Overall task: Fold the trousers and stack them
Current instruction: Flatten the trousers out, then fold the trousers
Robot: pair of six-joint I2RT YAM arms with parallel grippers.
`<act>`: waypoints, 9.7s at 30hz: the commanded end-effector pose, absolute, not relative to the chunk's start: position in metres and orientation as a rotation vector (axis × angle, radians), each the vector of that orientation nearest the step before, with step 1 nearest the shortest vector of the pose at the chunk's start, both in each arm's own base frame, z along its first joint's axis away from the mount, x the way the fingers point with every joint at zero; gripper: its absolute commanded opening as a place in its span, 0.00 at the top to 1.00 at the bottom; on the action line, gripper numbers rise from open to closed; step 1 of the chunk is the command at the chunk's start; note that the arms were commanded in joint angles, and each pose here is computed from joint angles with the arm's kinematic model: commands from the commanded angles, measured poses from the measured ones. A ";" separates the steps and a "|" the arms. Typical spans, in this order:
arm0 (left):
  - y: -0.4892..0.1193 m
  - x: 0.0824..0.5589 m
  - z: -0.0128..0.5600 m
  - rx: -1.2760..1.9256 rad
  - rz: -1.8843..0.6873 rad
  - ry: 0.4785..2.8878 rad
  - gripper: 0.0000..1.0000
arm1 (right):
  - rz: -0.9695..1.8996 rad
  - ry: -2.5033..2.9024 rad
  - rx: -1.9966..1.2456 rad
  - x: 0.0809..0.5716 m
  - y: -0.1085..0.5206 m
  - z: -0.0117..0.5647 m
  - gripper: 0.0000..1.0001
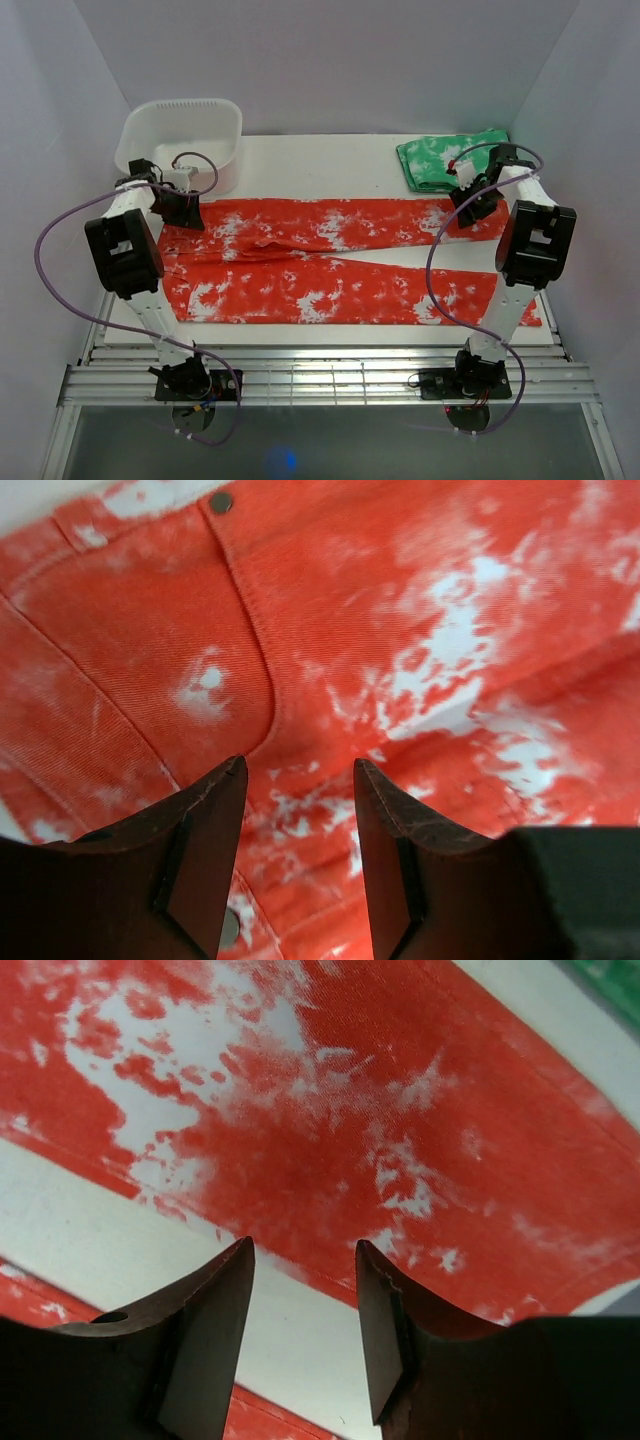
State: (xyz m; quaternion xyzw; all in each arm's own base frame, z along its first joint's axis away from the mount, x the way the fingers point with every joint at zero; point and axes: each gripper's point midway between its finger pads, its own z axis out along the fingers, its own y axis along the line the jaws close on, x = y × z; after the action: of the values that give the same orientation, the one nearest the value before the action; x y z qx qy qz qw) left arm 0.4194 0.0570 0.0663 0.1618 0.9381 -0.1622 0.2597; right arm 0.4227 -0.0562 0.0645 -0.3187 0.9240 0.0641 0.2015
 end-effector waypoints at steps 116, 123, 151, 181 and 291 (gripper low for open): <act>0.121 0.346 0.149 0.842 -0.003 1.912 1.00 | -0.639 1.628 -1.482 0.310 -0.106 0.247 0.92; 0.112 0.279 0.076 0.945 -0.094 2.036 1.00 | -0.680 1.739 -1.589 0.227 -0.119 0.149 0.92; 0.153 0.288 0.098 0.844 -0.191 2.180 0.62 | -0.449 1.848 -1.868 0.168 -0.096 0.129 0.24; 0.102 0.272 0.013 0.435 -0.338 2.765 0.51 | 0.228 2.553 -1.254 0.154 -0.091 0.076 0.25; 0.135 0.259 0.028 -0.414 -0.502 2.651 0.53 | 0.826 2.834 0.087 0.273 -0.110 0.055 0.74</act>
State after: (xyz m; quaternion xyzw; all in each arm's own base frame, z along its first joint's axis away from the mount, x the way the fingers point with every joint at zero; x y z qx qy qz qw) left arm 0.2563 0.1249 0.0264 -0.1581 0.9481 -0.2034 0.1866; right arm 0.2675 -0.1192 0.0382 0.0047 0.9669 0.2408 0.0837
